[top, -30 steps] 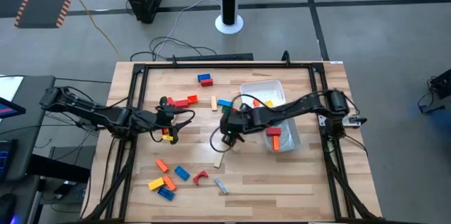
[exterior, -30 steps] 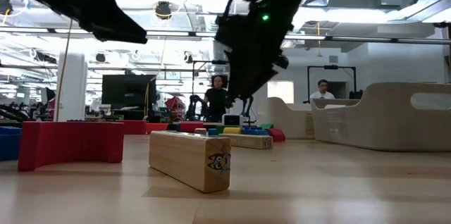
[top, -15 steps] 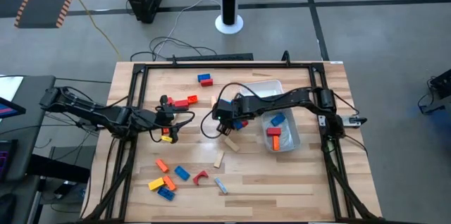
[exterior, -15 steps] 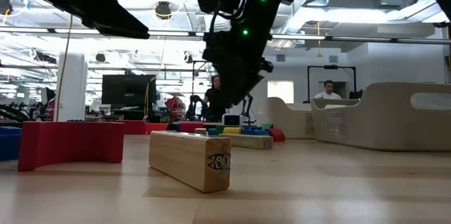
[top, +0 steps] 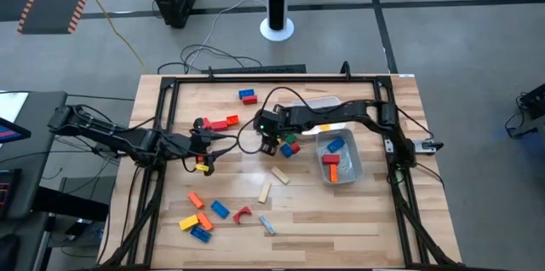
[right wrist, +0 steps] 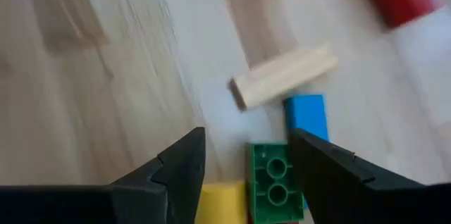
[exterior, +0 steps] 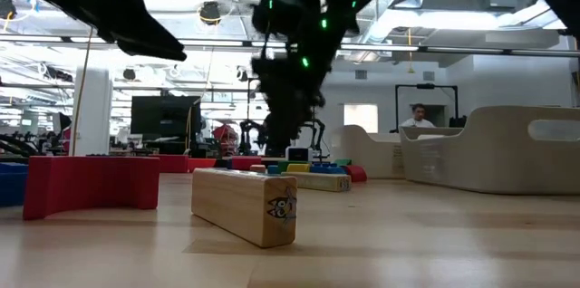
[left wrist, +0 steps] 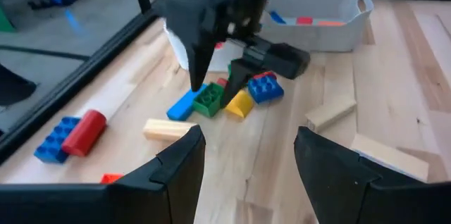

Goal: Sort blocks by size
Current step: Put the small green game piece into the white bin

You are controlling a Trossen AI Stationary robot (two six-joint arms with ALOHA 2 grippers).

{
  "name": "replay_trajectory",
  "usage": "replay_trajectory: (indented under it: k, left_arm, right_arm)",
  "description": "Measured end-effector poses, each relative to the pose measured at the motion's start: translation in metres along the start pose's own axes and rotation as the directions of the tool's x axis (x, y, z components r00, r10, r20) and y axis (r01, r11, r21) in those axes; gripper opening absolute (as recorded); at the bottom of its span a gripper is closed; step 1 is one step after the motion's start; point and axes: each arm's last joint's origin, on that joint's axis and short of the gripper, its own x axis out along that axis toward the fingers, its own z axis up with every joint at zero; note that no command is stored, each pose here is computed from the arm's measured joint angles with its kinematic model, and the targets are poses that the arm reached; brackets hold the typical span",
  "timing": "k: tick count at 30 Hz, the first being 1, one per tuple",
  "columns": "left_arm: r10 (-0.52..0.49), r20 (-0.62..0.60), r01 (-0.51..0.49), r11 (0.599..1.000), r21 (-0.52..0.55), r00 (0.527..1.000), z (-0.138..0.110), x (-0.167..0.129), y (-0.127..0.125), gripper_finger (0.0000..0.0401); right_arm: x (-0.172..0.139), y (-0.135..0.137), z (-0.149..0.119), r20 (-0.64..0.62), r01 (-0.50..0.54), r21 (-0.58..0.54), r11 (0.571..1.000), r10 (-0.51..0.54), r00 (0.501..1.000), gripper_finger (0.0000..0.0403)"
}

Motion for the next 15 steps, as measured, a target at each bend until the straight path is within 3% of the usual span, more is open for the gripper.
replay_trajectory:
  k: [2,10,15]
  left_arm:
    - [-0.006,-0.015,0.006,1.000,-0.008,1.000,-0.002,0.000,0.000,0.0208]
    - [-0.014,-0.051,0.014,1.000,-0.014,0.999,-0.005,0.000,0.000,0.0208]
    - [-0.014,-0.053,0.013,1.000,-0.014,0.999,-0.005,0.000,0.000,0.0208]
  right_arm:
    - [0.009,-0.005,-0.006,-0.050,-0.012,-0.021,1.000,0.010,0.999,0.0257]
    - [0.011,-0.027,-0.003,-0.042,0.000,-0.013,1.000,-0.001,0.999,0.0323]
    - [0.018,-0.034,-0.003,-0.051,0.008,0.001,1.000,-0.008,0.999,0.0336]
